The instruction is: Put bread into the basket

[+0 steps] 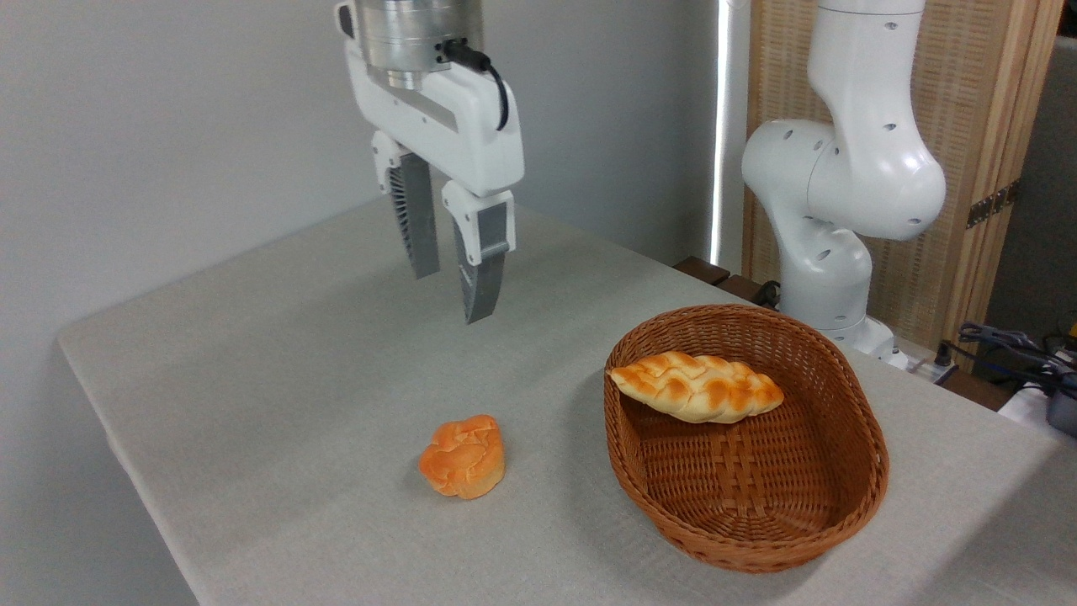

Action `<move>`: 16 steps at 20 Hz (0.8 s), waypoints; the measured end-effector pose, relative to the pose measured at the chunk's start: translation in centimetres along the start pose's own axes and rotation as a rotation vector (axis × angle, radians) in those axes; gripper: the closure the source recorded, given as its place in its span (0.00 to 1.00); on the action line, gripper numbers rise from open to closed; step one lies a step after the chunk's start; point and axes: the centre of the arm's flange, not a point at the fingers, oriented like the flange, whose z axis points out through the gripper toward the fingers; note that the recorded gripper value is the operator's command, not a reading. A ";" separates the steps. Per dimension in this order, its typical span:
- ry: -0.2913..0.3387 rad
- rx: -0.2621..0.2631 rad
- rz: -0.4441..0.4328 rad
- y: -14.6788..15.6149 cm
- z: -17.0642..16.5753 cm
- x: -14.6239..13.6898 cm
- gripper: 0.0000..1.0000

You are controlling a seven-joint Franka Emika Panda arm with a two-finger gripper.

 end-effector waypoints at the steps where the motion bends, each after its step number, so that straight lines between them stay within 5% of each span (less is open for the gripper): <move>1: 0.001 0.001 -0.014 -0.1 0.0 0.3 0.00; 8: 0.009 0.013 -0.021 -0.9 -1.6 1.5 0.00; 16: -0.071 0.023 0.010 -0.5 -1.0 2.4 0.00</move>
